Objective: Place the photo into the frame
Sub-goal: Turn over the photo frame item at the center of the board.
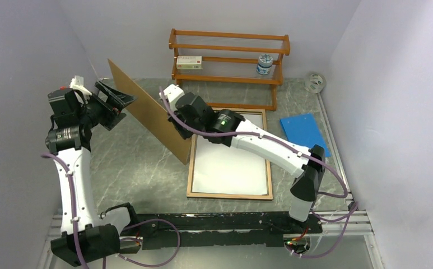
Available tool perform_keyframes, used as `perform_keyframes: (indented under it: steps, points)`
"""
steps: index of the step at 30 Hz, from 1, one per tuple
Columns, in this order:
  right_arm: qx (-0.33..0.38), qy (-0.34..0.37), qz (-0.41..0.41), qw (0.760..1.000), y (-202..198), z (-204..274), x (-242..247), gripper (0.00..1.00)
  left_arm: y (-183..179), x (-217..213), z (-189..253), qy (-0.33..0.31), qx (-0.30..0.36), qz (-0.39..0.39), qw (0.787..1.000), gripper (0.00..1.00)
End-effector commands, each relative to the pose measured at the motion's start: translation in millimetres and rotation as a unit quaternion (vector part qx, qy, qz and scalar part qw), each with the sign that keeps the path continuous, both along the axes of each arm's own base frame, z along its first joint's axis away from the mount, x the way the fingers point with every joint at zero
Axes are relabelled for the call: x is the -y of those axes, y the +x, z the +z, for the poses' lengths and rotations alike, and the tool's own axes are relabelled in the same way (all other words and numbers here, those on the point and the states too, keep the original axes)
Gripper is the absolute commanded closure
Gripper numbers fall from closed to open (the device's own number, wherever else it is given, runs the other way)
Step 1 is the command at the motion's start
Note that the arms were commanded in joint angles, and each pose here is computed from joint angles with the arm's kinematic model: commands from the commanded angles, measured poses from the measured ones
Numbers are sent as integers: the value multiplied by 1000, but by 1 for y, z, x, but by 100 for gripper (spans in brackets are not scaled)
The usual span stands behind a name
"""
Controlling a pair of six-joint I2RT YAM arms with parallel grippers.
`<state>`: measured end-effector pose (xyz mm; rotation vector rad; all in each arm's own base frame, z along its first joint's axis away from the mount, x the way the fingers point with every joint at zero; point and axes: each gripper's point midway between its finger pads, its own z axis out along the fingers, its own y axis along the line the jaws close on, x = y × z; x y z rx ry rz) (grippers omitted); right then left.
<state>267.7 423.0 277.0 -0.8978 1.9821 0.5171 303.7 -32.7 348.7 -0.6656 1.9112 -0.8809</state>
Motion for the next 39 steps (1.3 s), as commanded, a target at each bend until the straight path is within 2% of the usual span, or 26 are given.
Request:
perform_keyframes:
  steps: [1, 9, 14, 18, 21, 29, 39]
  points:
    - [92, 2, -6, 996, 8, 27, -22, 100, -1, 0, -30, -40, -73, 21, 996, 6]
    - [116, -53, 13, 992, -7, 6, -55, 100, -5, -6, -28, -29, -68, 45, 996, 6]
    - [127, -68, 24, 989, -13, 0, -66, 100, -23, -27, -28, -6, -85, 130, 988, 6]
    - [127, -76, 30, 989, -14, -9, -71, 100, -29, -39, -34, 15, -105, 163, 981, 6]
    - [127, -82, 34, 988, -13, -15, -75, 100, -27, -40, -44, 16, -126, 159, 979, 8]
    - [122, -93, 30, 988, -7, -25, -73, 100, -23, -44, -47, 24, -124, 166, 978, 12]
    - [154, -133, 66, 977, -16, -37, -81, 100, -24, -43, -76, 1, -193, 170, 966, 35]
